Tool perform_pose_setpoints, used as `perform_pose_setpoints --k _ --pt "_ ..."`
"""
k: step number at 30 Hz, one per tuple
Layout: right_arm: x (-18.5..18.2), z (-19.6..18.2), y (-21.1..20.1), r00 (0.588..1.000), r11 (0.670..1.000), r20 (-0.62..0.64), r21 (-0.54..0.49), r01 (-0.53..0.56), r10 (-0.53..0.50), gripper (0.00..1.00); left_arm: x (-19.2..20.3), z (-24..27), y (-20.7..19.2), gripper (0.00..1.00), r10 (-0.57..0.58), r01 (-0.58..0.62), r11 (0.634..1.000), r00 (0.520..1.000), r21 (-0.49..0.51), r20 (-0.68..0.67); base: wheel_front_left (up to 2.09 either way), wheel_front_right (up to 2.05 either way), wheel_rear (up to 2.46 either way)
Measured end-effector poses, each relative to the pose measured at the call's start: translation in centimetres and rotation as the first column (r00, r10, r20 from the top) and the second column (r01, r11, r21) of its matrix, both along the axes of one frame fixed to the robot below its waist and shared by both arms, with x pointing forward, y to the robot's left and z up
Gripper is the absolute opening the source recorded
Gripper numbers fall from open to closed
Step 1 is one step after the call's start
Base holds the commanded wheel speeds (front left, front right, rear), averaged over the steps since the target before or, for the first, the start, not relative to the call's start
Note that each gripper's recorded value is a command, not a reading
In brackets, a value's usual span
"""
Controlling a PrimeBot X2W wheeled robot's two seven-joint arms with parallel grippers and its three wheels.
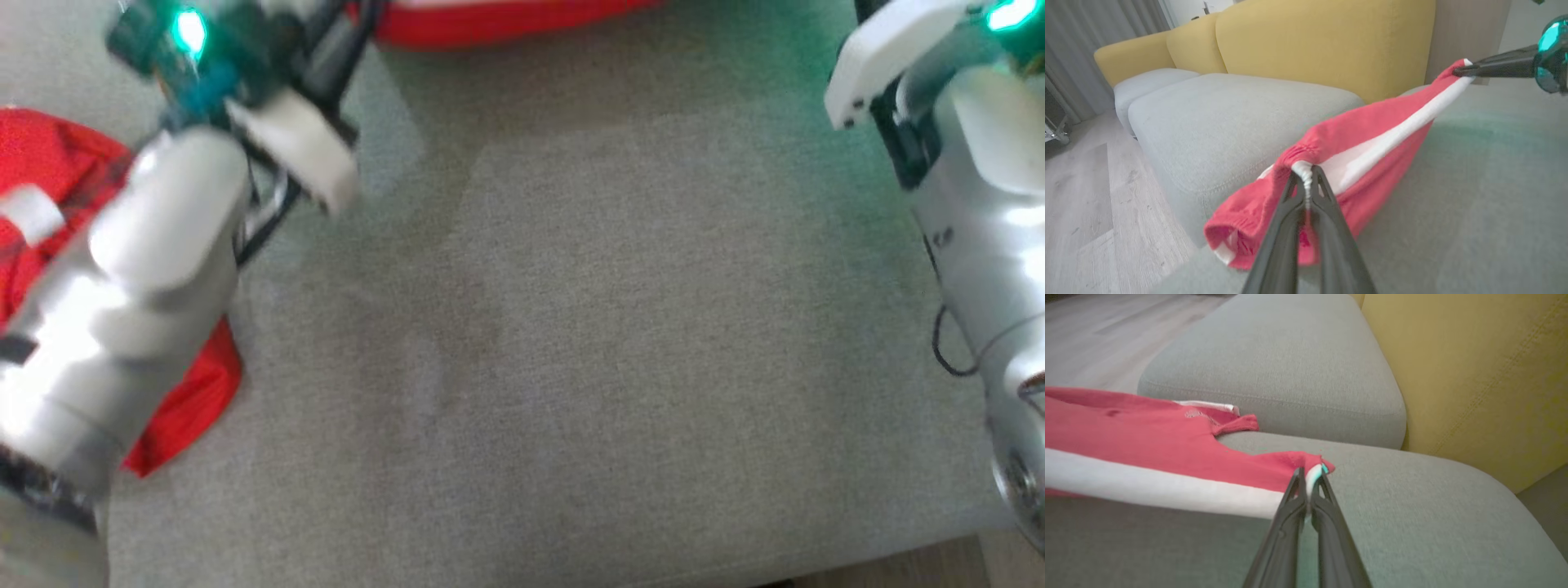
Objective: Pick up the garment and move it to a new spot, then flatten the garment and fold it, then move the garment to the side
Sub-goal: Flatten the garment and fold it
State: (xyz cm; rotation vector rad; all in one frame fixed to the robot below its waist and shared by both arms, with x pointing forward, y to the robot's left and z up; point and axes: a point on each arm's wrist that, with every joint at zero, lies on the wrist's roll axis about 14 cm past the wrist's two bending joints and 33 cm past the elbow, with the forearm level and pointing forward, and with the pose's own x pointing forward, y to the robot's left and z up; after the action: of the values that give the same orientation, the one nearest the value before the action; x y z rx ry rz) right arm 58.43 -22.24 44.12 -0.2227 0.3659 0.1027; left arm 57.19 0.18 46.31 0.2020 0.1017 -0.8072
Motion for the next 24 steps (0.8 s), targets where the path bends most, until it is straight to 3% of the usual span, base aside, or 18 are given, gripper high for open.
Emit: perform_pose_setpoints --k 8,13,24 --pt "-4.1 -1.5 -0.5 0.990 0.999 -0.137 -0.038 -0.020 0.015 0.00 -5.4 -2.2 0.9 0.00 -0.041 0.044 0.999 0.995 0.030 -0.087 0.00 0.00 0.00" --pt "-7.6 -1.7 -0.7 0.978 1.000 -0.207 -0.001 -0.021 0.021 0.00 -8.6 -2.3 0.8 0.00 -0.078 0.083 0.996 0.992 0.042 -0.102 0.00 0.00 0.00" --pt "-15.6 -0.9 -3.5 0.955 0.999 -0.295 0.044 -0.010 0.023 0.00 -16.3 -0.4 -1.2 0.00 -0.149 0.146 0.989 0.982 -0.038 -0.112 0.00 0.00 0.00"
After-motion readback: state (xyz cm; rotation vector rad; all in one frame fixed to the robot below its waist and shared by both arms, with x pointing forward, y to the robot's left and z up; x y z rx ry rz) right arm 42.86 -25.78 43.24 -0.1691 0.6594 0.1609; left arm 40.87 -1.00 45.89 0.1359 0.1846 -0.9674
